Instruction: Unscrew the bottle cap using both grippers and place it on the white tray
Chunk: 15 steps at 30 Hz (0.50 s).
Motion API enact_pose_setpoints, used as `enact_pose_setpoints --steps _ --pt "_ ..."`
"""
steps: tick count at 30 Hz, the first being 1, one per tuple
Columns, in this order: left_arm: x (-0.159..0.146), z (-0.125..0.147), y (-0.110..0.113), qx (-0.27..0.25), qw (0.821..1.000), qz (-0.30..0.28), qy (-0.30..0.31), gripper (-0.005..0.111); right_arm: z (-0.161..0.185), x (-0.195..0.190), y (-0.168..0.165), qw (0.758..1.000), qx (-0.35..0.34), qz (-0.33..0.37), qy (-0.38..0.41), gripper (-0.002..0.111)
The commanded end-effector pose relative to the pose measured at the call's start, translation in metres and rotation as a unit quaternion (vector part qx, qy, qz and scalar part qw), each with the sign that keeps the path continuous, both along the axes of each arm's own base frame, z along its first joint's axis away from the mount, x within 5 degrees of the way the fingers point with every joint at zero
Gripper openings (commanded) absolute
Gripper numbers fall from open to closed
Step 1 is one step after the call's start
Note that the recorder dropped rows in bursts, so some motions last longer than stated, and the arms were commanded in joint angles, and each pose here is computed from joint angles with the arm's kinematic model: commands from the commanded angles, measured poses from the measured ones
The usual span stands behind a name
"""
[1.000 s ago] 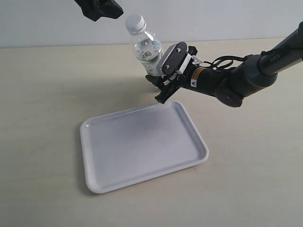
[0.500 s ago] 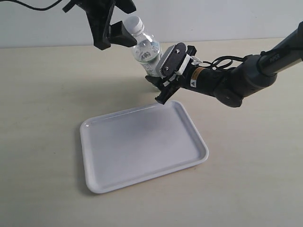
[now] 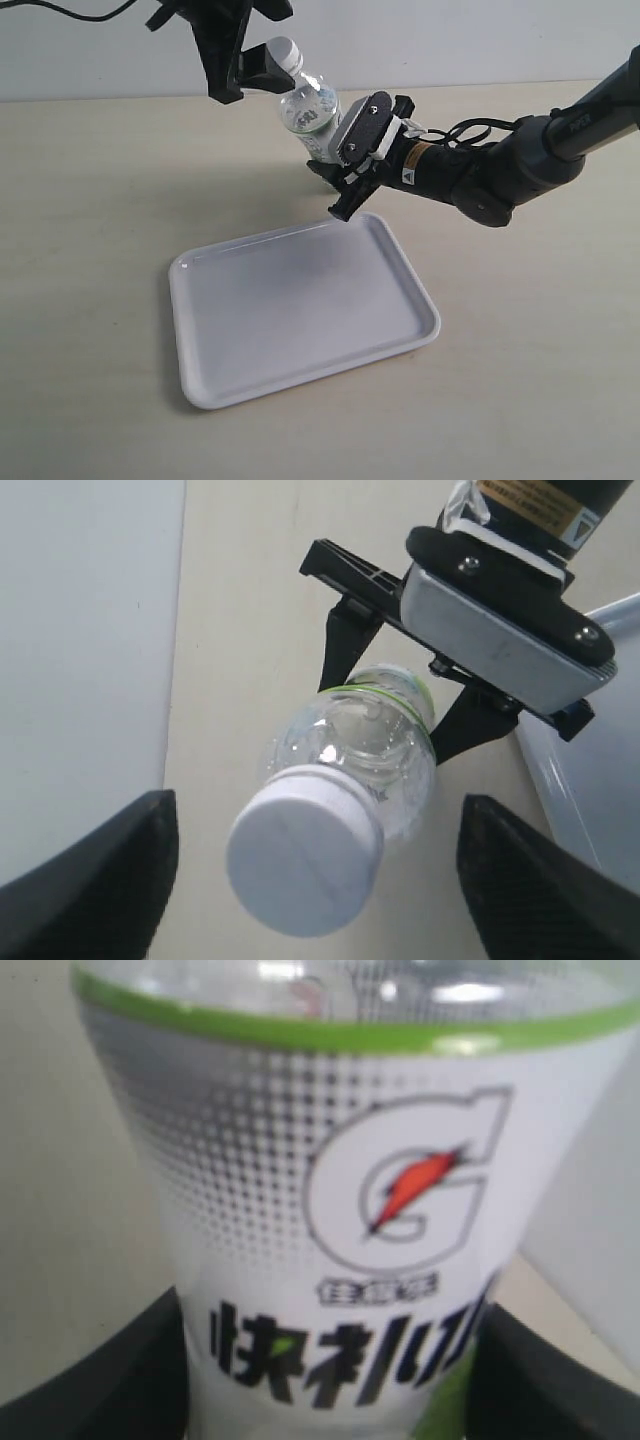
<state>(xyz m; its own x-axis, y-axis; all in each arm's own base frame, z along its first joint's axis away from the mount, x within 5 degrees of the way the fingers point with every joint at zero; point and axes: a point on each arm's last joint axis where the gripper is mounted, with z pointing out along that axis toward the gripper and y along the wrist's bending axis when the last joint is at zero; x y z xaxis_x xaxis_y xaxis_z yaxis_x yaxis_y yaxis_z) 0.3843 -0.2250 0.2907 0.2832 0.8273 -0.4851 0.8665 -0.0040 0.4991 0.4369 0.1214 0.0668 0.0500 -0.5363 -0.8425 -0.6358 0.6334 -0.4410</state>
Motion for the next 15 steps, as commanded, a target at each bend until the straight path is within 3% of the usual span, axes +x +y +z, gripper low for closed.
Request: enact_pose_setpoints --steps 1,11,15 --pt "0.0037 -0.0061 -0.0026 0.000 1.000 0.004 0.003 0.074 0.0039 0.0020 -0.0016 1.000 -0.005 0.002 -0.014 0.000" --pt "0.0056 -0.0042 -0.0020 0.000 1.000 0.009 -0.011 0.073 0.0032 0.0011 -0.0011 1.000 -0.012 0.009 -0.016 0.000" --pt "0.0063 -0.0054 0.0001 0.015 1.000 0.012 -0.014 0.064 0.0032 0.0011 -0.0011 1.000 -0.012 0.009 -0.016 0.000"
